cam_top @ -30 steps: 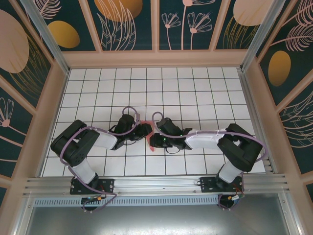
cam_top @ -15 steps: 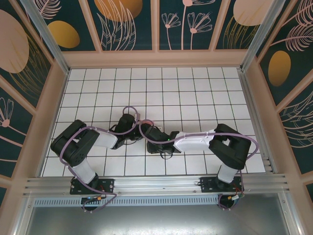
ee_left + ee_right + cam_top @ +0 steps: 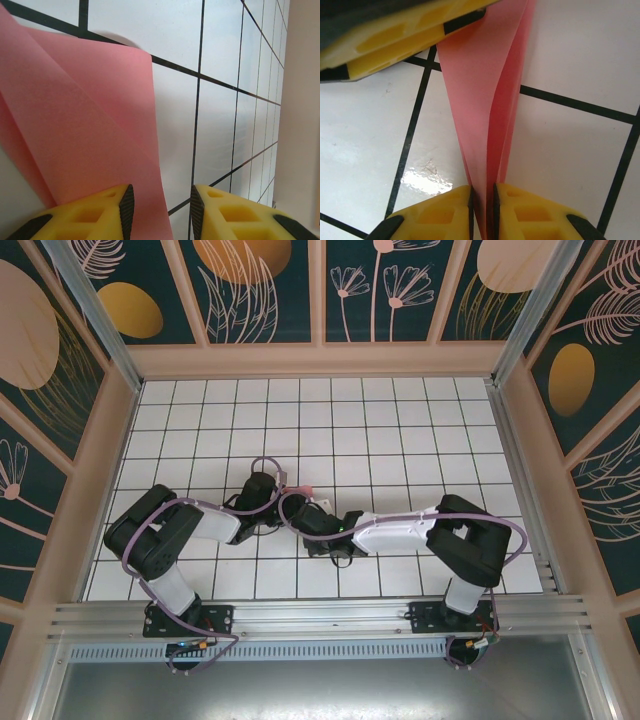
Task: Fold a paper plane with a square sheet of paper (pick it up from the middle)
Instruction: Fold the wing for the fifth time at the center of the table.
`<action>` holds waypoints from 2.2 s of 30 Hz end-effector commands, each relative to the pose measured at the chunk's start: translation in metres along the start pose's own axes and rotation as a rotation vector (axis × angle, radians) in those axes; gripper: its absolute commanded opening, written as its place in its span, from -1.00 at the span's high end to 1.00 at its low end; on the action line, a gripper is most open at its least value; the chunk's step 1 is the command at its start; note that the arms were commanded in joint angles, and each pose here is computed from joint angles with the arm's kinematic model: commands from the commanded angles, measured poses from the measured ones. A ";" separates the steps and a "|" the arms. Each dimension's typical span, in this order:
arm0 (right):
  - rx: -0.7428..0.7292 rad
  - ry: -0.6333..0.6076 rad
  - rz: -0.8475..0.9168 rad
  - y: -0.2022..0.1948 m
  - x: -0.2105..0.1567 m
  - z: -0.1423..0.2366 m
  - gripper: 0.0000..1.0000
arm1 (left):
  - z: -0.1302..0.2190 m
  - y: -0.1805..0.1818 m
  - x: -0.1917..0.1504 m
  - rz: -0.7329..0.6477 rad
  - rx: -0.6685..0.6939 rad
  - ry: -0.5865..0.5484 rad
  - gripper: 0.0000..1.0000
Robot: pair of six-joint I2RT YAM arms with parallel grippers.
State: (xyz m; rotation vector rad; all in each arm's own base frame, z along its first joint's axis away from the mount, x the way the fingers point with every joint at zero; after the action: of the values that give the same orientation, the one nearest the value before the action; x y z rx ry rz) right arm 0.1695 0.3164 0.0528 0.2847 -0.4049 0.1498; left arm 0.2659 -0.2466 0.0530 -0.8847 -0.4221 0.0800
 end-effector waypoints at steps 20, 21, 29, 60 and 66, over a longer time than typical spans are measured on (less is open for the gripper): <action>0.405 -0.009 -0.220 -0.002 0.023 0.042 0.27 | -0.007 0.013 -0.007 0.007 0.066 0.041 0.23; 0.428 -0.002 -0.251 -0.005 0.024 0.042 0.30 | -0.008 0.013 -0.007 0.006 0.065 0.042 0.23; 0.484 0.067 -0.329 -0.012 0.019 0.032 0.46 | -0.008 0.012 -0.006 0.004 0.064 0.043 0.23; 0.356 0.164 -0.372 -0.034 -0.008 -0.004 0.84 | -0.008 0.012 -0.007 0.006 0.067 0.050 0.24; 0.337 0.181 -0.396 -0.041 -0.015 -0.008 0.88 | -0.009 0.014 -0.008 0.004 0.074 0.056 0.25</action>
State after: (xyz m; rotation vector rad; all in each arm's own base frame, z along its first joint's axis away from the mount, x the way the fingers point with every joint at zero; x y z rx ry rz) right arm 0.1737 0.2916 0.0469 0.7236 -0.1752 -0.1114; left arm 0.2682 -0.2489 0.0522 -0.8748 -0.4034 0.0818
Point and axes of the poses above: each hand's point on the last joint's axis, 136 mm out from that joint toward the fingers, its own z axis back along the fingers, its own y axis along the line the jaws close on, x = y × z, the point moved 4 cm from there along z, back along the fingers, and after that the axes turned 10 degrees about -z, right-handed, at the moved point
